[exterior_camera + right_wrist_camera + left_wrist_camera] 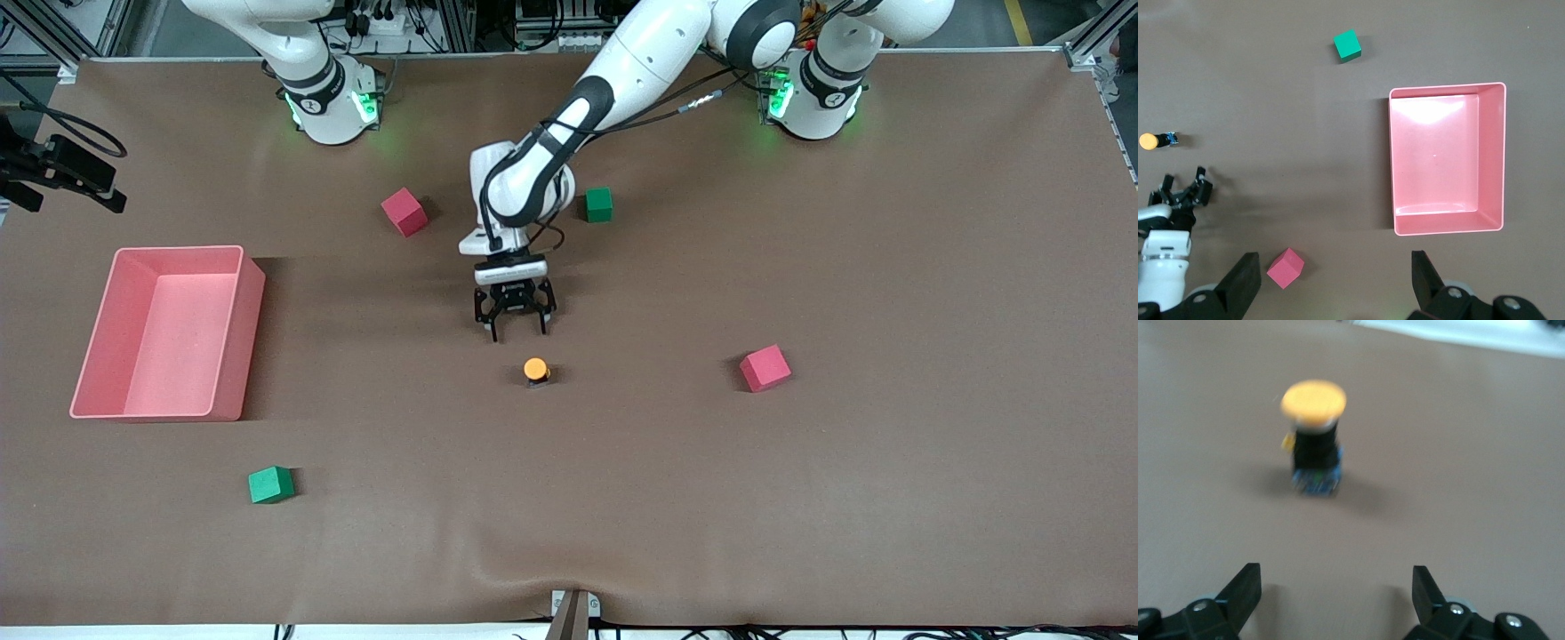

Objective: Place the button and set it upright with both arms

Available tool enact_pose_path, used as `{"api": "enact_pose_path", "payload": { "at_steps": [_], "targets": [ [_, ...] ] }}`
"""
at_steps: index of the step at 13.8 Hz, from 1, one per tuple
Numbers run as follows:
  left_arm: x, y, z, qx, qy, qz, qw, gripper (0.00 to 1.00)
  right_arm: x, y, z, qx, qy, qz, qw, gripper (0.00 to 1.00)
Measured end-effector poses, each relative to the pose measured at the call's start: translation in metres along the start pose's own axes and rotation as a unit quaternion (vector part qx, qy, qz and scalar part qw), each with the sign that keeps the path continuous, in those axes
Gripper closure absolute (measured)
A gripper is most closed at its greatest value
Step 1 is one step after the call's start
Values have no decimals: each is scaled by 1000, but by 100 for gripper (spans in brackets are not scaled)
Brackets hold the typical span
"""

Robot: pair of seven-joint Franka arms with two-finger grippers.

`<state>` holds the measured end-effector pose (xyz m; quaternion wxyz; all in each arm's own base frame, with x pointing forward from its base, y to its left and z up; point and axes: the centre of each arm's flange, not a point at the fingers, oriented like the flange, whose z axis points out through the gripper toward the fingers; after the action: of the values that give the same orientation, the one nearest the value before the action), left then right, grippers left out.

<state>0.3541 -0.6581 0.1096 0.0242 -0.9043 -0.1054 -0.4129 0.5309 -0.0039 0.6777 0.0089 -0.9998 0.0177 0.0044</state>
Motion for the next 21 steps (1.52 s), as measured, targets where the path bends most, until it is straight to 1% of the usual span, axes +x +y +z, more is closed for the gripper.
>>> {"api": "enact_pose_path", "payload": {
  "at_steps": [1,3,5,6,8,9,11,13,14,16,18,21],
  "targets": [
    [-4,3,-15,17,-22,12,1000,0,0,0,0,0,0,0,1000,0],
    [4,12,-43,27,-60,14,998,0,0,1,0,0,0,1,1000,0],
    [26,19,-66,31,-97,7,995,0,0,1,0,0,0,1,1000,0],
    [39,20,-76,40,-117,10,992,0,0,1,0,0,0,1,1000,0],
    [74,21,-96,51,-158,21,986,0,0,2,0,0,0,2,1000,0],
    [100,20,-103,53,-176,19,983,0,0,2,0,0,0,2,1000,0],
    [166,10,-111,54,-204,11,977,0,0,2,0,0,0,2,1000,0],
    [246,-13,-115,55,-234,16,971,0,0,1,0,0,-1,1,1000,0],
    [286,-28,-116,49,-252,16,966,0,0,1,0,0,-1,1,1000,0],
    [366,-69,-112,36,-283,17,958,0,0,1,0,0,-1,1,1000,0],
    [436,-119,-102,26,-303,25,952,0,0,1,0,0,-1,1,1000,0],
    [517,-201,-77,-1,-339,35,940,0,1,1,0,0,-1,1,1000,0]
  ]
}}
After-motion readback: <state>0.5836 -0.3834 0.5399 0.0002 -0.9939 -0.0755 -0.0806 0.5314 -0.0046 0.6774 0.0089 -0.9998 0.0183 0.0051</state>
